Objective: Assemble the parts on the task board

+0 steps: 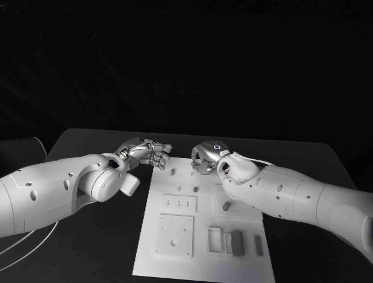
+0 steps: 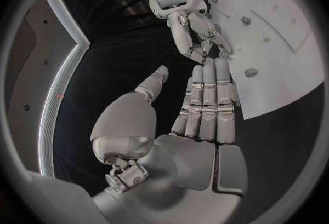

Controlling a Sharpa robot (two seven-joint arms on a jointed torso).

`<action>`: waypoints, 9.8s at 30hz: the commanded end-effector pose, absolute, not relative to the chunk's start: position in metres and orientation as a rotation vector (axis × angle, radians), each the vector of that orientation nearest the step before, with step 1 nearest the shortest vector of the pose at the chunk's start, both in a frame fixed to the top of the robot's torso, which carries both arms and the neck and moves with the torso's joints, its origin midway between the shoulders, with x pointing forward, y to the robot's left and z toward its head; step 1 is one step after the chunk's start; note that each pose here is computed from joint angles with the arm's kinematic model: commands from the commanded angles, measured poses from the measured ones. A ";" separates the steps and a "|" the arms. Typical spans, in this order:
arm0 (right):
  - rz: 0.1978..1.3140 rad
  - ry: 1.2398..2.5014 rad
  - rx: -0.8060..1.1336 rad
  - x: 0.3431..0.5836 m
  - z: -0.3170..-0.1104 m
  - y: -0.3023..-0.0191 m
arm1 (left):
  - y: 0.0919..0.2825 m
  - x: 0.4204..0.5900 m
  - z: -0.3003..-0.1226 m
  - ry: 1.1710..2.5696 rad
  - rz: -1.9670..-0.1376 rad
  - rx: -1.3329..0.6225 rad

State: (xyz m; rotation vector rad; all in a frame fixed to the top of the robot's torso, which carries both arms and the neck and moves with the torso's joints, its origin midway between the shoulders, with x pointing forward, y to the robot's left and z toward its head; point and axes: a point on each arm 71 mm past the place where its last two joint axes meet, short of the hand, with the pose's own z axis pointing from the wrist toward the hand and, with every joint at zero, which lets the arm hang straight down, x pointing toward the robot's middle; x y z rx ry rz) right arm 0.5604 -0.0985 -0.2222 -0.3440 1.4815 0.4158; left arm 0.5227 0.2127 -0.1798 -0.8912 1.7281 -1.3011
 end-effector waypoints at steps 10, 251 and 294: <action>0.413 1.513 -0.352 0.561 -0.225 -0.098 | 0.211 0.523 -0.177 1.721 -1.312 -0.880; 0.512 1.586 -0.395 0.536 -0.206 -0.079 | 0.222 0.527 -0.169 1.652 -1.288 -0.874; 0.472 1.488 -0.497 0.526 -0.226 -0.070 | 0.222 0.528 -0.169 1.657 -1.285 -0.876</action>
